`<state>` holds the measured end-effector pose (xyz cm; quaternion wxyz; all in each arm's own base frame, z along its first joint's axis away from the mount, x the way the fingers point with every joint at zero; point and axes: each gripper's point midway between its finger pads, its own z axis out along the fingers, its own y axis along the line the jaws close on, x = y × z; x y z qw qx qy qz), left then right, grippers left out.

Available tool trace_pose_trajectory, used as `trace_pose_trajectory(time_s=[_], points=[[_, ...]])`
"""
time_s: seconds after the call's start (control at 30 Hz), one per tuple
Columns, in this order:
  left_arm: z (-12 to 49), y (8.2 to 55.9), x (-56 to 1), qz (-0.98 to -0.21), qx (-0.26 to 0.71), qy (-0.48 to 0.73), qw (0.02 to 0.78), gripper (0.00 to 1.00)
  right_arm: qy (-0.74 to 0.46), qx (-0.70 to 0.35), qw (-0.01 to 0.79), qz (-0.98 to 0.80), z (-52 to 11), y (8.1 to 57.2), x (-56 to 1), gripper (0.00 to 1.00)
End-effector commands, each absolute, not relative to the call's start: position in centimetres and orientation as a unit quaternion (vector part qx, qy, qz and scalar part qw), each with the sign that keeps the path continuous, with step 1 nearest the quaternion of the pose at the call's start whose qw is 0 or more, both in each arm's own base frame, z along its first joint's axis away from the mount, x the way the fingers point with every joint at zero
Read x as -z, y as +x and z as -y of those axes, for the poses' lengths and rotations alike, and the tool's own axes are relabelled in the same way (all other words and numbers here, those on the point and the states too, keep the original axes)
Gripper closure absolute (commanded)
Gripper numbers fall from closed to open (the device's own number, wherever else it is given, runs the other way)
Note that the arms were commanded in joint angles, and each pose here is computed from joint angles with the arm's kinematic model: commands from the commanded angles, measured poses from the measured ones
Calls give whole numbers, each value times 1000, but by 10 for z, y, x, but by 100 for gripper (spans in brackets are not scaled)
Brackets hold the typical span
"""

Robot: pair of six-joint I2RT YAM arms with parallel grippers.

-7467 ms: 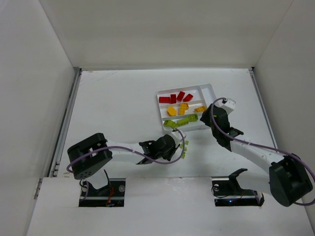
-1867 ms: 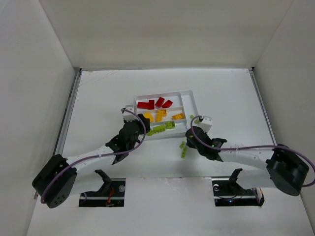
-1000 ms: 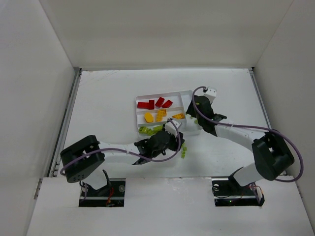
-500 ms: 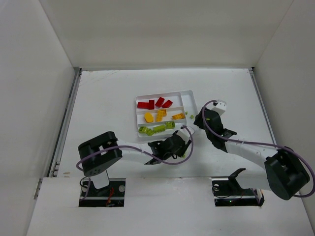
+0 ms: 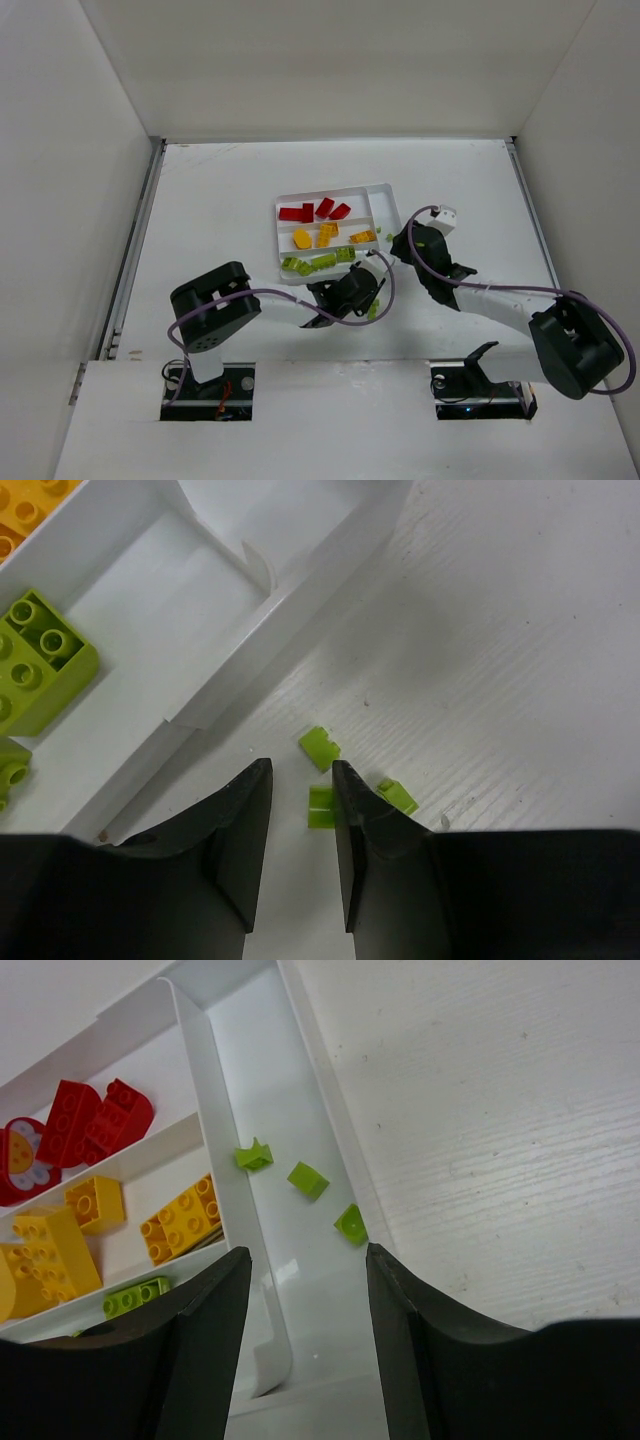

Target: Sort the legos into containers by color

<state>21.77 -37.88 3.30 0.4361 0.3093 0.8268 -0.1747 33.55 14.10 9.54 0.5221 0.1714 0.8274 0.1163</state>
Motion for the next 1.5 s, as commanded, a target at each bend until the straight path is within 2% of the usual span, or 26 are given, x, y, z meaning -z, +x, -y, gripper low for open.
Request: trace_pose_trajectory(time_s=[0.0,0.3,0.5,0.67,0.77,1.33,1.4,1.47], points=[[384,225,-45,-825,175,299,447,73,181,-144,538,-810,-147,342,-107,45],[369,224,-54,-824,191,300,441,74,176,-151,536,-812,-151,343,-107,45],[370,223,-71,-819,229,279,445,68,174,-156,535,-812,-154,343,-108,45],[368,211,-68,-826,238,272,432,52,169,-166,537,-810,-158,343,-112,45],[365,204,-60,-829,233,279,426,51,167,-174,537,-808,-160,343,-114,45],[365,219,-26,-847,166,271,426,63,158,-200,542,-800,-169,337,-126,44],[366,222,-25,-847,163,268,430,66,156,-202,543,-800,-171,335,-127,44],[366,223,-24,-846,162,268,431,74,155,-206,545,-798,-173,334,-130,44]])
